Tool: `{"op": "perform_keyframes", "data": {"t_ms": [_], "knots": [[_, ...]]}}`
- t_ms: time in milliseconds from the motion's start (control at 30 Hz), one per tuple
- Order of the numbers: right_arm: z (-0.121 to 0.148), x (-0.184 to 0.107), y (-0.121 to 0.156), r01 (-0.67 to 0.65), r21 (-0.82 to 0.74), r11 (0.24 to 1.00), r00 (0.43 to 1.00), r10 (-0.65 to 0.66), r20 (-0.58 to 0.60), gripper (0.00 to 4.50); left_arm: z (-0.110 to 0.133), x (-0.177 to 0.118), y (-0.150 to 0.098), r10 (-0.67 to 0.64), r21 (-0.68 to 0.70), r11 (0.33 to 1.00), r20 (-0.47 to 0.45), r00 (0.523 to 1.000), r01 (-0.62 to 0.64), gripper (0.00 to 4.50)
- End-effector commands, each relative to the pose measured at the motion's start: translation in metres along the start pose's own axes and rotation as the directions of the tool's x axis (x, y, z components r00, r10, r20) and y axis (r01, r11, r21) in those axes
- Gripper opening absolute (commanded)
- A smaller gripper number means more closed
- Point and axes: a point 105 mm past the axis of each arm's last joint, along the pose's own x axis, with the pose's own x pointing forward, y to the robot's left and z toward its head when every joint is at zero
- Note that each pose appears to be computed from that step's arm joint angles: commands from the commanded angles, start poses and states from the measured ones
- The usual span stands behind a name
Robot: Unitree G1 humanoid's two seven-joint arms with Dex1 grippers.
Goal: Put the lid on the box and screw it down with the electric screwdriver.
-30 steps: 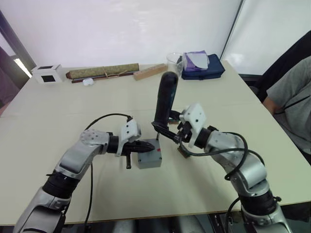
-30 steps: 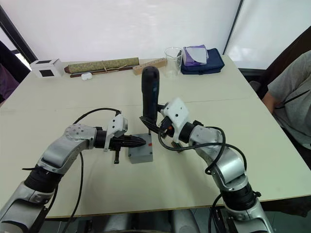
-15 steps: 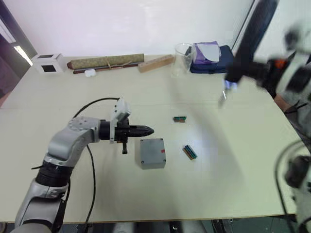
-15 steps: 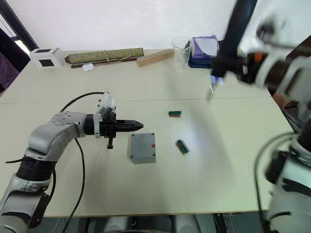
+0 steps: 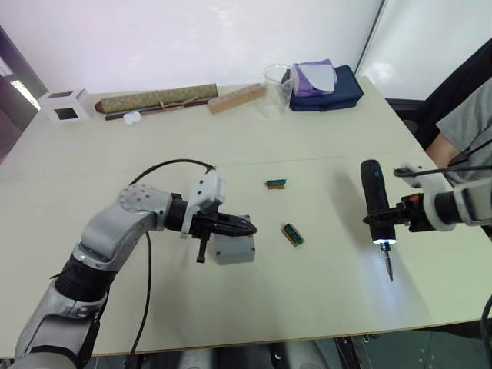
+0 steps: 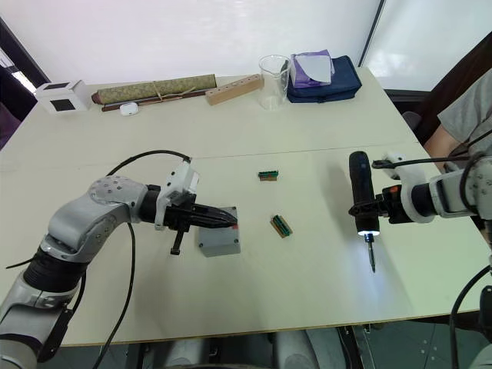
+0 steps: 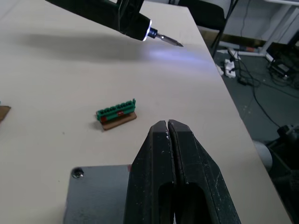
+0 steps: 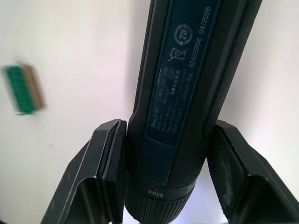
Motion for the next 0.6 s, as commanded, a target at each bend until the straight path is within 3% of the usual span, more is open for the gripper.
{"op": "perform_keyframes", "data": {"t_ms": [33, 100, 133, 233, 367, 400, 500, 567, 600], "knots": [[0.018, -0.005, 0.0, 0.023, -0.054, 0.998, 0.998, -0.02, 0.065, 2.18, 0.006, -0.007, 0.002, 0.024, 0.05, 0.998, -0.008, 1.0, -0.023, 0.0], [0.021, -0.004, -0.003, 0.034, -0.057, 0.998, 0.997, -0.03, 0.071, 3.15, 0.005, -0.008, 0.005, 0.042, 0.046, 0.998, -0.01, 0.999, -0.041, 0.0], [0.023, -0.003, -0.003, 0.039, -0.068, 0.997, 0.996, -0.034, 0.08, 3.3, 0.004, -0.011, 0.007, 0.055, 0.039, 0.998, -0.015, 0.998, -0.055, 0.0], [0.03, -0.005, -0.004, 0.06, -0.116, 0.991, 0.993, -0.048, 0.107, 4.36, 0.0, -0.023, 0.011, 0.091, 0.019, 0.996, -0.038, 0.995, -0.09, 0.0], [0.051, -0.028, -0.009, 0.132, -0.245, 0.961, 0.967, -0.07, 0.245, 4.46, -0.004, -0.055, 0.028, 0.204, -0.016, 0.978, -0.092, 0.975, -0.206, 0.0], [0.063, -0.042, -0.004, 0.15, -0.318, 0.936, 0.943, -0.039, 0.33, 4.46, -0.009, -0.066, 0.027, 0.227, -0.004, 0.973, -0.129, 0.965, -0.229, 0.0], [0.076, -0.077, 0.044, 0.013, -0.482, 0.876, 0.84, 0.252, 0.481, 4.46, -0.009, -0.093, 0.025, 0.309, -0.063, 0.946, -0.128, 0.943, -0.318, 0.0], [0.058, -0.084, 0.075, -0.137, -0.572, 0.809, 0.764, 0.453, 0.459, 4.46, -0.008, -0.104, 0.023, 0.347, -0.129, 0.925, -0.101, 0.933, -0.358, 0.0], [0.034, -0.075, 0.085, -0.224, -0.594, 0.773, 0.751, 0.525, 0.4, 4.46, -0.018, -0.108, 0.013, 0.336, -0.153, 0.922, -0.146, 0.93, -0.357, 0.0]]}}
